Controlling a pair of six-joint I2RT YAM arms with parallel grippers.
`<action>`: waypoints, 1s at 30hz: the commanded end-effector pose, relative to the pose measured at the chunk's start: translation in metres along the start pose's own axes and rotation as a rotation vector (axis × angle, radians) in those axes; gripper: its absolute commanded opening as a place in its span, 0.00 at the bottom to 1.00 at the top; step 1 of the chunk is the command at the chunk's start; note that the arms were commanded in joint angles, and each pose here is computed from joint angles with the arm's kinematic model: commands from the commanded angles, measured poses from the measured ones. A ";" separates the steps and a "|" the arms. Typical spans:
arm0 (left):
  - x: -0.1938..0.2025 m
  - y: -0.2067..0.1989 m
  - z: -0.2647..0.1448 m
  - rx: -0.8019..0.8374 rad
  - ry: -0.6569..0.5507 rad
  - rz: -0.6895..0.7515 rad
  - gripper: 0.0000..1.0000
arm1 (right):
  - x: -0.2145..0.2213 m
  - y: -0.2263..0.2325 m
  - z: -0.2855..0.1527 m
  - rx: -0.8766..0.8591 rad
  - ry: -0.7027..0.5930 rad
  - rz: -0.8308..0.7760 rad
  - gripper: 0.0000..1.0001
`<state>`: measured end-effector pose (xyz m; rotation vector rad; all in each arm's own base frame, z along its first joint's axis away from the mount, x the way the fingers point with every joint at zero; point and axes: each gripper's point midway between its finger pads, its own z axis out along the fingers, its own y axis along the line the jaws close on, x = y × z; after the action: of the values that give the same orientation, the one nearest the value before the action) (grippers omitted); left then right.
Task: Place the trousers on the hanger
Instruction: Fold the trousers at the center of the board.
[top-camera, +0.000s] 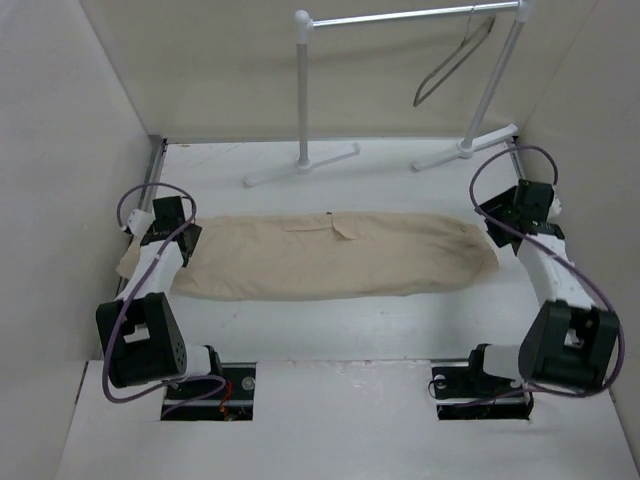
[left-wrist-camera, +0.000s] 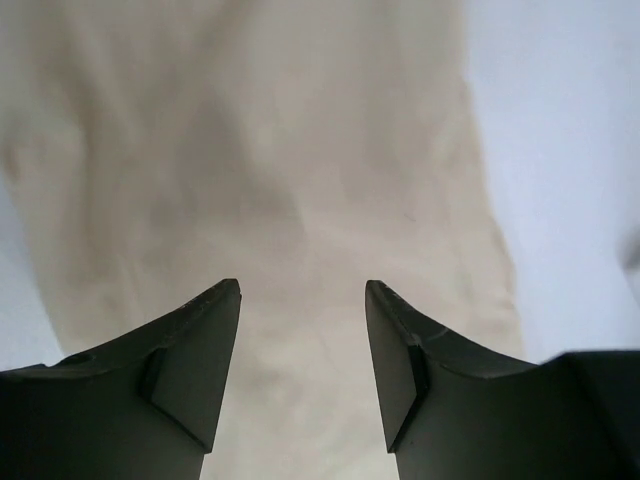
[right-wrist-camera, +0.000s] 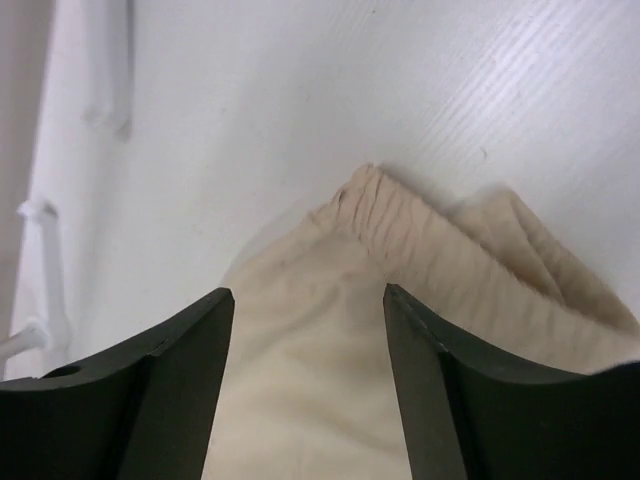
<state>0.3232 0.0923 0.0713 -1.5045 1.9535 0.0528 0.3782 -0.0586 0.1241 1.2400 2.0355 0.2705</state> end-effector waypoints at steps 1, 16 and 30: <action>-0.004 -0.028 -0.030 0.107 -0.032 -0.003 0.51 | -0.001 -0.025 -0.035 0.000 -0.076 0.057 0.70; 0.089 -0.102 -0.098 0.384 0.087 0.230 0.51 | 0.049 -0.105 -0.030 0.060 0.008 0.125 0.83; 0.095 -0.072 -0.099 0.367 0.100 0.259 0.51 | 0.041 -0.087 0.022 0.034 0.053 0.251 0.28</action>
<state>0.3292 -0.0585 0.1110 -1.0316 2.1350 -0.2460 0.2958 -0.0668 0.0255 1.5458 2.0226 0.3361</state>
